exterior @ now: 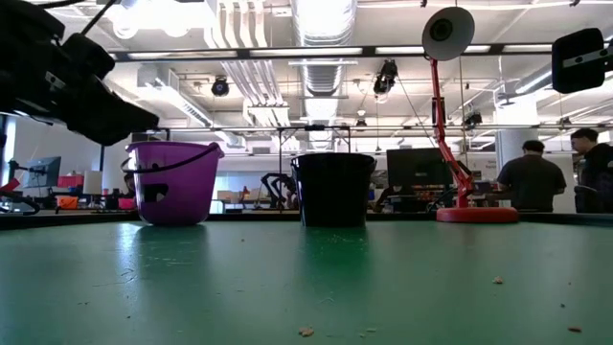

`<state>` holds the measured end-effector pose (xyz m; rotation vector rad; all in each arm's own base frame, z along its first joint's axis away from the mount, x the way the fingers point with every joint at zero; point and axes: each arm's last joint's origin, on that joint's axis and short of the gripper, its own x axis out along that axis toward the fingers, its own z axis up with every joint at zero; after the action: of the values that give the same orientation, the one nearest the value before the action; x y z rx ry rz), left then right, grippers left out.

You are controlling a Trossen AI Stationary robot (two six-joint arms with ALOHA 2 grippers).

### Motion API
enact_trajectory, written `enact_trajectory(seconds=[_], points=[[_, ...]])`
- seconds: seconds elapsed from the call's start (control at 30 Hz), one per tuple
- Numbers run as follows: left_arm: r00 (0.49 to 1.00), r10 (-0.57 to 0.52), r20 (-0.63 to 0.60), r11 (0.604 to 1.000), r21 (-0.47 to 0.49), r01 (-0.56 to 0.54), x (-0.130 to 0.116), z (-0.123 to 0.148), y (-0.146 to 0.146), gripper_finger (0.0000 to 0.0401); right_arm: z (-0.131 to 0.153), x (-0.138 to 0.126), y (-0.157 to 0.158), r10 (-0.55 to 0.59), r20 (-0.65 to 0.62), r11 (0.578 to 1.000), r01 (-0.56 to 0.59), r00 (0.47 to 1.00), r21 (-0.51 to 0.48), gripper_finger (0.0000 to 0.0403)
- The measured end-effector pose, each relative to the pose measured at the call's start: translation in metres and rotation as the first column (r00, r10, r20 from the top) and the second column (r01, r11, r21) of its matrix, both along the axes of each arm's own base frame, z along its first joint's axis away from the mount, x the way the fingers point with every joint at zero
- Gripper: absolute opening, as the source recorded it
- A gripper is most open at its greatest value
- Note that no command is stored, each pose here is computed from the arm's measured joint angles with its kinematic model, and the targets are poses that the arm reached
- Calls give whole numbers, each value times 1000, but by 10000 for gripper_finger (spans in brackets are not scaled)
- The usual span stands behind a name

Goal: Sort candy
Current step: Return to Home Position

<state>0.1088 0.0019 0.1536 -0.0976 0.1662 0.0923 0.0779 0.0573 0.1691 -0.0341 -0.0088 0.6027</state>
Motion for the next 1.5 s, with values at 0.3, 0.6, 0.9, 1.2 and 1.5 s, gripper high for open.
enact_trajectory(seconds=[0.3, 0.6, 0.9, 1.2, 1.5], points=[[999, 5, -50, 1000, -2, -5, 2, -3, 0, 0, 0, 0, 0, 0, 0, 1000, 0, 1000, 0, 9], [999, 5, -37, 1000, -2, -5, 2, -2, 0, 0, 0, 0, 0, 0, 1, 1000, 0, 1000, 0, 9], [992, 4, 125, 1000, -4, -4, -6, 10, 0, 0, 0, 0, 0, 0, 1, 1000, 0, 1000, 0, 9], [980, 4, 201, 1000, -5, -4, -11, 16, 0, 0, 0, 0, 0, 0, 1, 1000, 0, 1000, 1, 9], [970, 5, 241, 1000, -5, -4, -12, 19, 0, 0, 0, 0, 0, -1, 17, 1000, 1, 1000, 12, 9]])
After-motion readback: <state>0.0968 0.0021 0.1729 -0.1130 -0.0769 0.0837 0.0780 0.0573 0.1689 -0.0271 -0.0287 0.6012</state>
